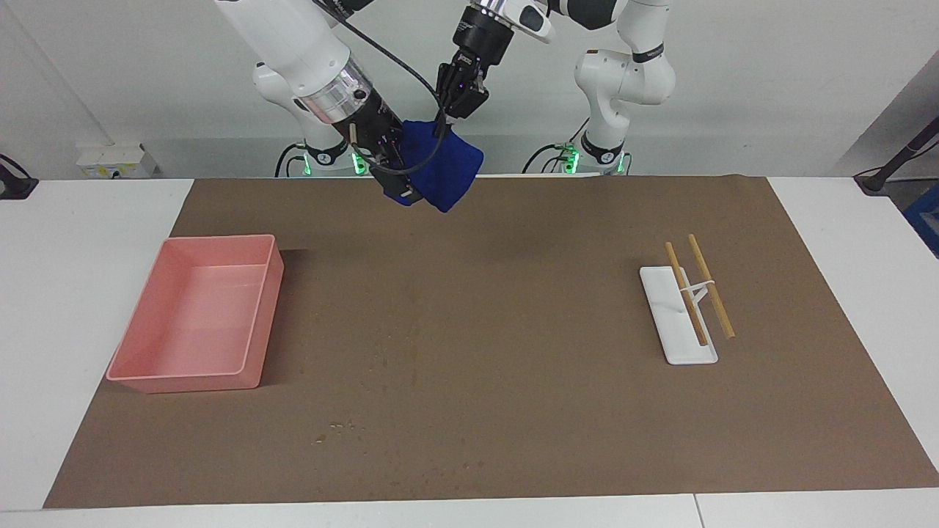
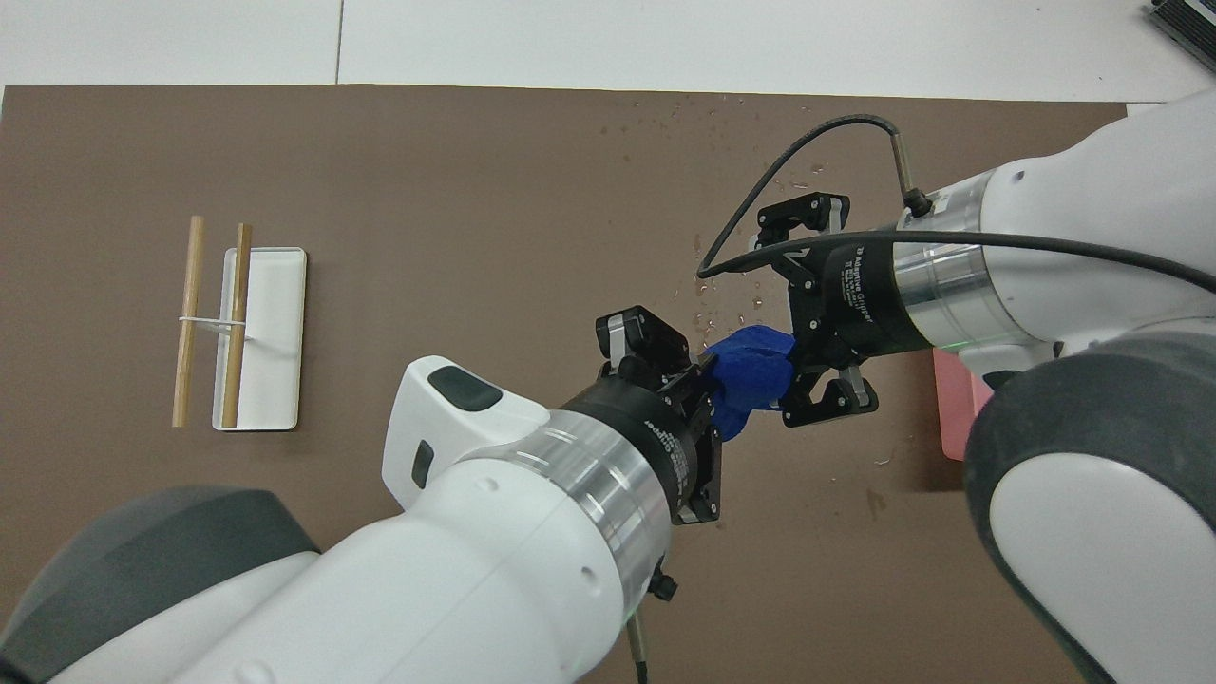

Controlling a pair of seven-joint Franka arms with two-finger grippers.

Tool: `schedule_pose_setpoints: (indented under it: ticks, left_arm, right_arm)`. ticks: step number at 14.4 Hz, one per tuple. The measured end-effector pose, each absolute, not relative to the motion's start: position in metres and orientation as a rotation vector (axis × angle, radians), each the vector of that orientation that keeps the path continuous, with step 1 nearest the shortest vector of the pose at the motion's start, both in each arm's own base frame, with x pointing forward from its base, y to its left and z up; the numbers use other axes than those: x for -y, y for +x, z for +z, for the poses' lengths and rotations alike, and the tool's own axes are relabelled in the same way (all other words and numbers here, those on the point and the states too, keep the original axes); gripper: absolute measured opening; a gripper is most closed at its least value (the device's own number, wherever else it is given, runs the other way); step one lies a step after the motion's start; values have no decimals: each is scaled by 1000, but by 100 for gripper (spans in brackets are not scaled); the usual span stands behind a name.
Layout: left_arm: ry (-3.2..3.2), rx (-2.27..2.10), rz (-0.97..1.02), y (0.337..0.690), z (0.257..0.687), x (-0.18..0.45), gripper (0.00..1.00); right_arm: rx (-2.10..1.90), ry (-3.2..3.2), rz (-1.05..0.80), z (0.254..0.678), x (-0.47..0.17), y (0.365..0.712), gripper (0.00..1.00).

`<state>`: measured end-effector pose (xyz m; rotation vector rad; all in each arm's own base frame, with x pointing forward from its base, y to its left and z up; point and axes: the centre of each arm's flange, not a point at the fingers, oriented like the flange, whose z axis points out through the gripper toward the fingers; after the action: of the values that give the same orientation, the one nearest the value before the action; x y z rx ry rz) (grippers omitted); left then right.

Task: Wipe water with towel using both arms
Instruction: 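Grasp the blue towel with the right gripper from the left gripper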

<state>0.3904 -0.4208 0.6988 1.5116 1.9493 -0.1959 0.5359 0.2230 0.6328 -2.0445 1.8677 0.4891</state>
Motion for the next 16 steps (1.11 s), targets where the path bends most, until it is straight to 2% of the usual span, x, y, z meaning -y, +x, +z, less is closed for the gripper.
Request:
schedule_pose_setpoints:
  ticks: [6,10,13,14,16]
  left_arm:
    - [1463,-1941,-209,392,704,421,7]
    - [1455,-1946,-209,393,703,420,7]
    - [1453,-1947,-209,394,703,420,7]
    - [1453,-1947,-209,394,703,420,7]
    - [1454,-1947,-207,394,703,420,11]
  right_arm:
    - [-1841,-2068,546,632,-237,528,97]
    - [-1812,-2054,574,635,-247,525,53]
    - [-1813,-2053,573,635,-247,525,25]
    - [-1813,-2051,572,636,-246,525,17]
    - [-1810,-2045,560,637,-245,527,17]
